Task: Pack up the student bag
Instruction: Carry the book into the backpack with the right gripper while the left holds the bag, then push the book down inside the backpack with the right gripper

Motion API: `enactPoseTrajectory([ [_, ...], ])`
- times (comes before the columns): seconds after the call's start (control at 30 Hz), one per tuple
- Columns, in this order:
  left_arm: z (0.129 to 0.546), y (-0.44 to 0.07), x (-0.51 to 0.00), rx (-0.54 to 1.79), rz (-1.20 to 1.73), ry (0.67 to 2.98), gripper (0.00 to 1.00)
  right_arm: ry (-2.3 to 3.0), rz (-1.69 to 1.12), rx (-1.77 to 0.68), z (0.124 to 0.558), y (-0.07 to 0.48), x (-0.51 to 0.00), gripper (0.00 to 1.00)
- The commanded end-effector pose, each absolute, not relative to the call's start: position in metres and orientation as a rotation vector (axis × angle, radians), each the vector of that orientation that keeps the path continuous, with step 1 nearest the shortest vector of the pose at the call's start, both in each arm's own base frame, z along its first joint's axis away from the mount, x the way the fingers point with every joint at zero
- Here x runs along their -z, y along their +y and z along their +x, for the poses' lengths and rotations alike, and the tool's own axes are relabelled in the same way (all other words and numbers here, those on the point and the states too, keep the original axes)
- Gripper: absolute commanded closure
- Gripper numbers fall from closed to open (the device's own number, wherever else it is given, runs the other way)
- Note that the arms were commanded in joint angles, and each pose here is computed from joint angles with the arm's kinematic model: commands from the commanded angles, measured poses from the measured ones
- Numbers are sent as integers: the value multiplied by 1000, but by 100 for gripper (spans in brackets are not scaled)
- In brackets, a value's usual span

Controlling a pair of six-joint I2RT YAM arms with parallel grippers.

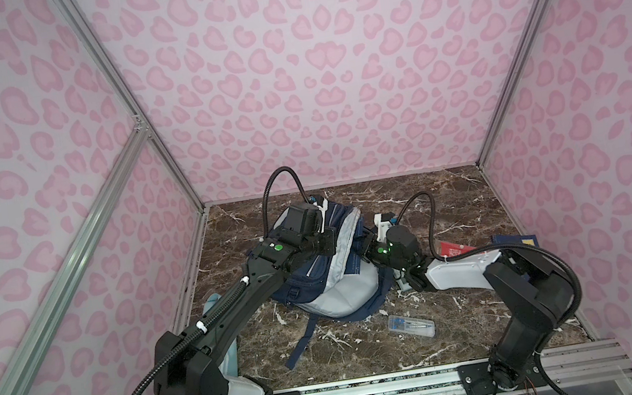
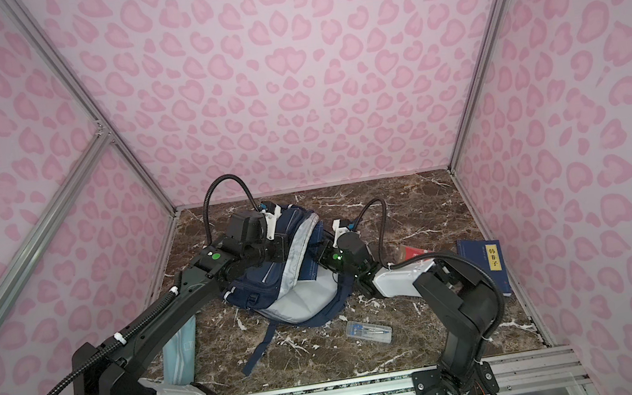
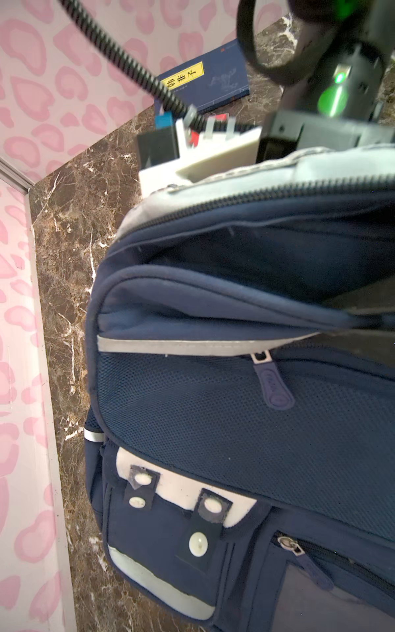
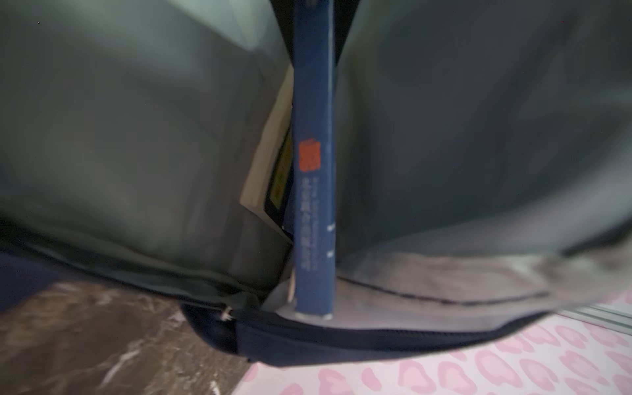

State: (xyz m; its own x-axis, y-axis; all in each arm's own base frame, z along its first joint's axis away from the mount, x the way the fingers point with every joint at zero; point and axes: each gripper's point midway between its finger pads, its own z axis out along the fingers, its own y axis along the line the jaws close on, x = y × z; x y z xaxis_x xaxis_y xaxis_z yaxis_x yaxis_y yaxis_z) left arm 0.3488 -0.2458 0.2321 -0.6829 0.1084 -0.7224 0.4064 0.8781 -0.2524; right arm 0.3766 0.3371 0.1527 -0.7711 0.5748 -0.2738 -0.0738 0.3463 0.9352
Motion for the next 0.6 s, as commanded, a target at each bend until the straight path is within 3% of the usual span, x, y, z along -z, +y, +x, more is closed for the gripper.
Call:
enactPoseTrajectory([
  [0.0,357,-254,-267,599,347,2189,97,1863,403,-1615,395,364,-182,100],
  [0.23,361,-256,-265,632,343,2195,97,1950,431,-1613,426,425,-140,100],
  [0.27,362,-255,-264,630,339,2198,97,1974,433,-1602,429,434,-134,97],
  [0.37,365,-255,-261,631,329,2202,97,2005,418,-1613,428,456,-124,71],
  [0.5,366,-251,-253,627,288,2227,97,2111,373,-1608,415,463,-109,58],
  [0.57,365,-252,-253,640,282,2226,97,2153,371,-1581,406,455,-99,57],
])
